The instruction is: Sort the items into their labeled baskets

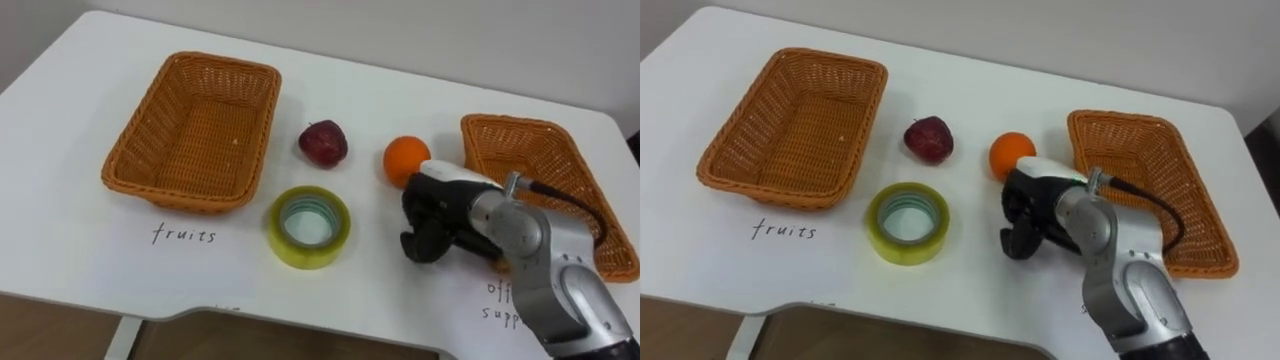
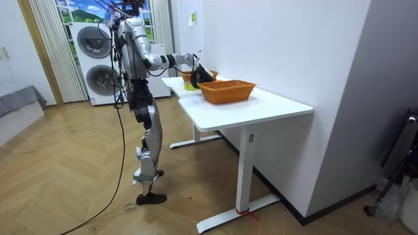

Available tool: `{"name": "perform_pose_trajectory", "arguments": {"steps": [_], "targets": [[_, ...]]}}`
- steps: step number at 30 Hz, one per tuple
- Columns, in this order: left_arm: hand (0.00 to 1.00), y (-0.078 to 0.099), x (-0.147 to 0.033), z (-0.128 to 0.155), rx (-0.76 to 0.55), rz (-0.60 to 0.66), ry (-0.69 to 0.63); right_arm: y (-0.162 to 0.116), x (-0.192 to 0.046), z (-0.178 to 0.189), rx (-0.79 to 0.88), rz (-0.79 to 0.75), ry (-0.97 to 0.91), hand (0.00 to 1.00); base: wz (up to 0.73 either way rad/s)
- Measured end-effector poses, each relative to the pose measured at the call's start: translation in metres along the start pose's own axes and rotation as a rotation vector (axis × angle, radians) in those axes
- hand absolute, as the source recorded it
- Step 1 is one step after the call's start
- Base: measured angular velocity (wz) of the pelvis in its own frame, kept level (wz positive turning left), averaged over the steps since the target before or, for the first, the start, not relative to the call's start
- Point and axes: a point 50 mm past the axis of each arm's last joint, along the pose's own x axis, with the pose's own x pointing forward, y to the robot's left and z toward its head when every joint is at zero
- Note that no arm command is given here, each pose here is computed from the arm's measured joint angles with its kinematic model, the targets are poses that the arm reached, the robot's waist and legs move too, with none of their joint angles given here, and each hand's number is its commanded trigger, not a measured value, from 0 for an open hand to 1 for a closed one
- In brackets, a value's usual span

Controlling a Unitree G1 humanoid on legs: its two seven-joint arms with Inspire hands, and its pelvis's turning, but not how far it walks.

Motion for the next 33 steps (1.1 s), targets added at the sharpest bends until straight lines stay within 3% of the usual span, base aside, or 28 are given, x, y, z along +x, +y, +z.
{"name": "perform_pose_trajectory", "arguments": {"steps": [11, 33], "targets": [[0.0, 0.0, -0.001, -0.002, -0.001, -0.014, -0.025, -0.044, -0.034, 0.029, 0.056, -0.337, -0.264, 1.0, 0.01], [0.0, 0.0, -0.002, -0.012, -0.033, -0.019, -0.015, -0.082, -0.054, 0.02, 0.156, -0.669, -0.329, 1.0, 0.0]]}}
